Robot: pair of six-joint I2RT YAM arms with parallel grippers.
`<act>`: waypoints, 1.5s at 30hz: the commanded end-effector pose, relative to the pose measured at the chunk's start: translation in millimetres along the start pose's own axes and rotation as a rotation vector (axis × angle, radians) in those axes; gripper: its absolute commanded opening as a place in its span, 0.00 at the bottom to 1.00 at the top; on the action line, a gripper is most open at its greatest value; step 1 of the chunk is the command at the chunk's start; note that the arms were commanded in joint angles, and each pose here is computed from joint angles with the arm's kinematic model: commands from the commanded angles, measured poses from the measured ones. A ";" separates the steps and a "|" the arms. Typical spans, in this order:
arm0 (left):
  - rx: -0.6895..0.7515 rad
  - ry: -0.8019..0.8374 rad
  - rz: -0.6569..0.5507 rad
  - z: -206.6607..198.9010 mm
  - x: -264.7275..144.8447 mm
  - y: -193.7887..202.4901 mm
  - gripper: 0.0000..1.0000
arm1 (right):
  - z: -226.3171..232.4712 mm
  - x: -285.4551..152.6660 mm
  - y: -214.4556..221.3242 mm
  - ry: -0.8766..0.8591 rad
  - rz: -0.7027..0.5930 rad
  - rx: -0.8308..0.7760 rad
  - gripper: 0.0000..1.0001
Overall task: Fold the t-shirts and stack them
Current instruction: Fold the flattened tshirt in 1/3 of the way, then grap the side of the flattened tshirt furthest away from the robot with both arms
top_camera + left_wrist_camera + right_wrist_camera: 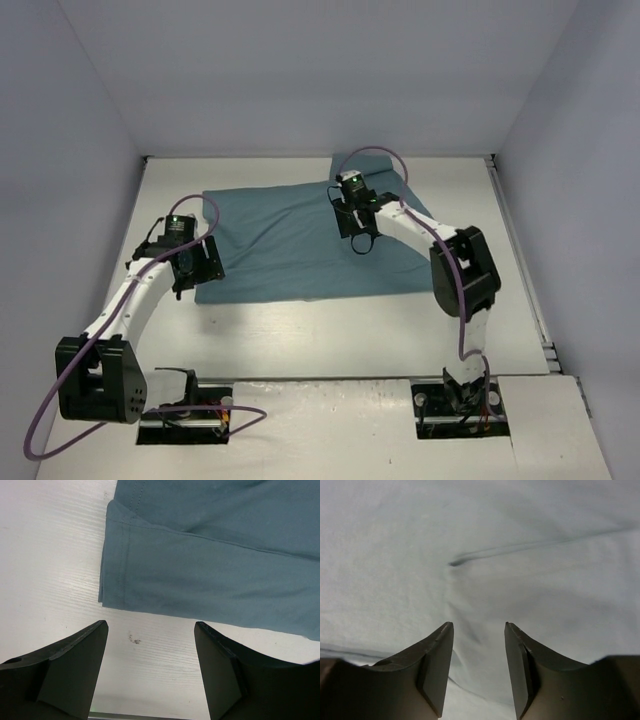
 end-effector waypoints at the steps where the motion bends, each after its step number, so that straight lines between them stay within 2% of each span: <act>1: -0.036 0.012 -0.001 -11.7 5.8 -7.0 0.67 | -53.6 -67.2 -19.6 0.091 -0.149 0.172 0.43; 5: -0.085 -0.036 0.064 -14.1 25.4 -3.8 0.67 | -96.1 -62.8 30.1 0.152 -0.053 0.345 0.43; 6: -0.094 -0.037 0.081 -15.4 30.3 -3.7 0.67 | -101.6 -57.9 51.1 0.170 -0.005 0.363 0.43; 13: -0.145 -0.059 0.248 -14.1 67.0 18.5 0.67 | -129.3 -44.5 126.9 0.234 0.153 0.475 0.39; 17: -0.177 -0.076 0.305 -4.2 73.4 33.6 0.67 | -148.3 -48.5 156.8 0.267 0.203 0.578 0.39; 21: -0.290 -0.072 0.346 15.1 71.7 47.4 0.66 | -160.0 -62.8 183.4 0.306 0.240 0.697 0.40; 26: -0.333 -0.073 0.287 25.1 45.7 60.0 0.64 | -159.8 -84.7 195.8 0.371 0.235 0.769 0.40; 29: -0.348 -0.032 0.234 21.2 29.7 57.4 0.64 | -156.2 -95.6 190.3 0.362 0.196 0.802 0.40; 33: -0.280 0.027 0.126 13.2 -1.9 19.4 0.64 | -164.7 -117.7 153.8 0.373 0.055 0.746 0.40; 35: -0.248 0.041 0.058 9.4 -15.3 -6.4 0.64 | -171.4 -132.7 111.3 0.340 -0.055 0.689 0.40; 38: -0.204 0.058 -0.006 3.4 -22.4 -38.3 0.64 | -175.6 -135.3 75.6 0.300 -0.104 0.635 0.40; 40: -0.169 0.076 -0.074 -4.7 -30.0 -74.2 0.64 | -180.6 -142.2 34.7 0.271 -0.175 0.597 0.40; 43: -0.112 0.114 -0.094 -24.1 -19.4 -119.8 0.64 | -185.7 -105.3 2.4 0.219 -0.137 0.546 0.39; 45: -0.099 0.110 -0.063 -32.6 -4.2 -125.7 0.64 | -187.5 -101.9 -14.5 0.206 -0.165 0.539 0.39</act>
Point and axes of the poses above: each gripper's point midway between its finger pads, its own x axis out along the fingers, its own z axis along the line the jaws close on, y = z × x, the point moved 6 cm from there along -x, back along the fingers, and after that the axes turned 3 degrees about x, right-handed, at the moved point
